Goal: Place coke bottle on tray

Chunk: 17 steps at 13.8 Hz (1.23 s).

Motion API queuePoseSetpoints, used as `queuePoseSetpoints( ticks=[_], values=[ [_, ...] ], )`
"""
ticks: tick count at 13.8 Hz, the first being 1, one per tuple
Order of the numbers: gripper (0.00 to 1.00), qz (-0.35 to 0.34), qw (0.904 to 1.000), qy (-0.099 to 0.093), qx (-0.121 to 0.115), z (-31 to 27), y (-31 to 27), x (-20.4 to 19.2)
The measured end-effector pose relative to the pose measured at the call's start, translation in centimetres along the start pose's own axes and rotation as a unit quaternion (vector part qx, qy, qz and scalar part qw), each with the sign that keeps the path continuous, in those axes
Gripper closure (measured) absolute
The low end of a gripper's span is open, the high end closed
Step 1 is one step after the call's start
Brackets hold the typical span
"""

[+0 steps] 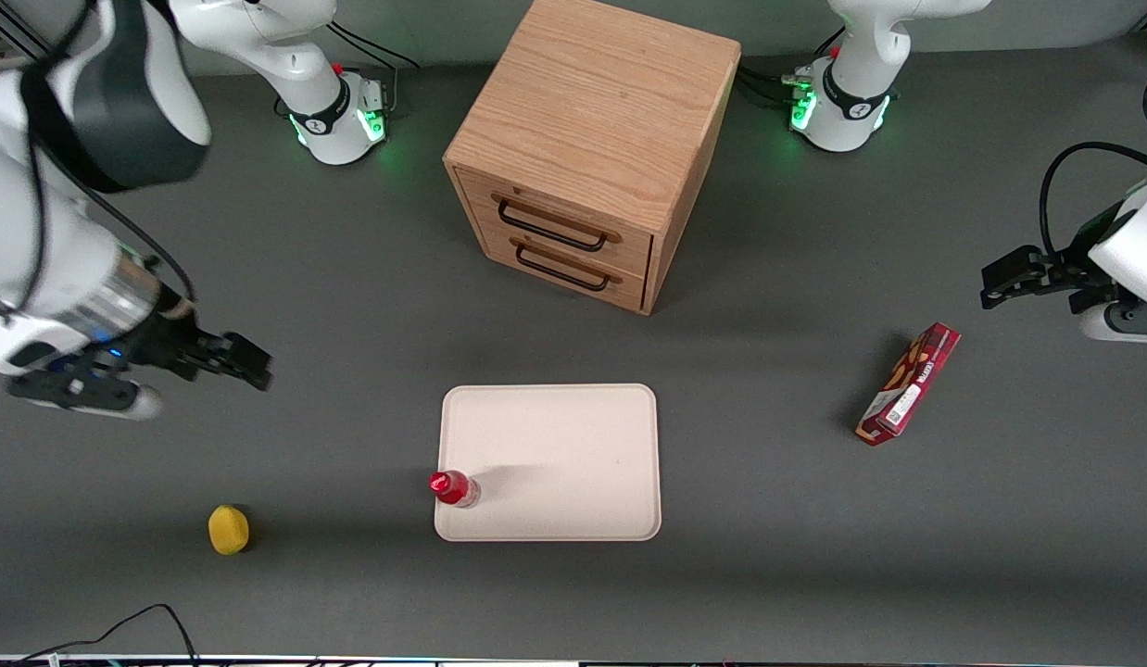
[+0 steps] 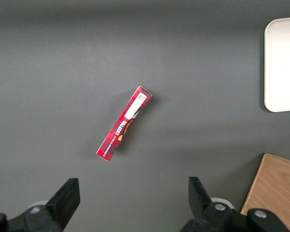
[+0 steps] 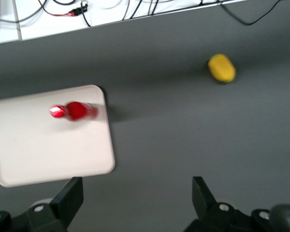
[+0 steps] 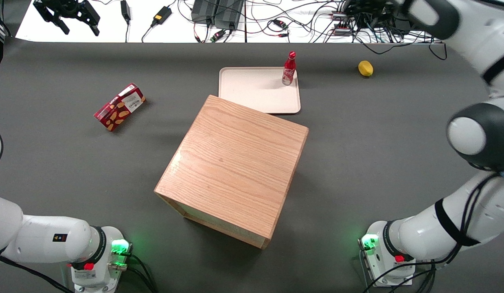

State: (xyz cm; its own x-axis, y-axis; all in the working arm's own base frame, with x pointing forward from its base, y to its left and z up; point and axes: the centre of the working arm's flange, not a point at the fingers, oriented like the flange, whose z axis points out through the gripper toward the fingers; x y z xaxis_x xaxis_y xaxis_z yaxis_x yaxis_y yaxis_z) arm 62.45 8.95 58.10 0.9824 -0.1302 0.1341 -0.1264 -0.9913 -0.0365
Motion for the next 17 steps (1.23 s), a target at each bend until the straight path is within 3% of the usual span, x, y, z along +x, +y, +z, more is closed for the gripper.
queuePoseSetpoints(
  ticks=[3,5,13,17],
  values=[
    [0.0,-0.036,0.9993,-0.006,-0.006,-1.7,9.6,-0.9],
    [0.0,-0.04,0.9991,-0.016,-0.007,-2.9,12.2,-1.9],
    [0.0,-0.05,0.9986,-0.017,-0.007,-5.2,11.3,-3.3],
    [0.0,-0.057,0.9978,-0.021,-0.027,-5.1,11.2,-3.4]
  ],
)
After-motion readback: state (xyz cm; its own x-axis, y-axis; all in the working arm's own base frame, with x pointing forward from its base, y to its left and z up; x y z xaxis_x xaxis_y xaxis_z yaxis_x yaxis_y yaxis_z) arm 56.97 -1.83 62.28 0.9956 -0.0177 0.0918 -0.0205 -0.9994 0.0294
